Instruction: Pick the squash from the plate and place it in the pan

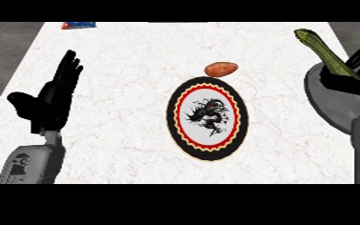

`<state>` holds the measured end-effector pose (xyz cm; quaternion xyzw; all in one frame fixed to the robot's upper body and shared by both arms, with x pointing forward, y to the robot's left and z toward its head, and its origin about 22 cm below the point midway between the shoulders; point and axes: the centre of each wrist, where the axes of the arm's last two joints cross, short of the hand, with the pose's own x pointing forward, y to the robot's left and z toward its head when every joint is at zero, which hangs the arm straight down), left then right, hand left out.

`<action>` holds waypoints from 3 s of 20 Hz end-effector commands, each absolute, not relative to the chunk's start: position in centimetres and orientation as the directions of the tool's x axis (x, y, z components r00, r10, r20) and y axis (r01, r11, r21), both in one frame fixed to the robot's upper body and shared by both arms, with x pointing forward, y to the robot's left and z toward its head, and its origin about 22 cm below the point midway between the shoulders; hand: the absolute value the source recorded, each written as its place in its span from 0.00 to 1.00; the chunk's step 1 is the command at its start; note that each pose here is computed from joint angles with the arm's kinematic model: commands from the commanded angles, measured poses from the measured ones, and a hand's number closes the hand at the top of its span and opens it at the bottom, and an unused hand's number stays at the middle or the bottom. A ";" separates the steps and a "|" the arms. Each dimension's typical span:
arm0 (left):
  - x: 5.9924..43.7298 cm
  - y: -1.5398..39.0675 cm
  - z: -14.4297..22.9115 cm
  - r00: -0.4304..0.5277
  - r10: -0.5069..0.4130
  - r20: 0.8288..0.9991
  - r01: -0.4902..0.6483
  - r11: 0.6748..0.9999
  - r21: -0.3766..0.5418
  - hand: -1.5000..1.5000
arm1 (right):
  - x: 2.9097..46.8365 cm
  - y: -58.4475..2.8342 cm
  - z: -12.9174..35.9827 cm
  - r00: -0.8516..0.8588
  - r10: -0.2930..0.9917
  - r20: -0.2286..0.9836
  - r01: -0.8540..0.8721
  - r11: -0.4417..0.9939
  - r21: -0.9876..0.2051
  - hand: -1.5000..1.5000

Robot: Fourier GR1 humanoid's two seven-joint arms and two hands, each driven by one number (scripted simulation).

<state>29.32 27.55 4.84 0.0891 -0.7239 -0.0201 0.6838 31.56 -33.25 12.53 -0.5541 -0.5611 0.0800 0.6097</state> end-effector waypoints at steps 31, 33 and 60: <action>30.2 26.0 5.0 -0.068 -0.150 0.986 -0.051 0.988 0.147 0.50 | 28.9 -50.9 1.6 0.362 0.523 0.771 0.542 0.555 -0.631 0.00; 30.1 26.8 4.9 -0.064 -0.158 0.985 -0.064 0.986 0.154 0.50 | 29.4 -50.8 2.1 0.309 0.495 0.812 0.607 0.554 -0.569 0.00; 29.2 29.4 5.6 -0.027 -0.171 0.985 -0.106 0.980 0.167 0.50 | 9.6 -56.3 0.7 0.000 0.325 0.946 0.541 0.796 -0.273 0.00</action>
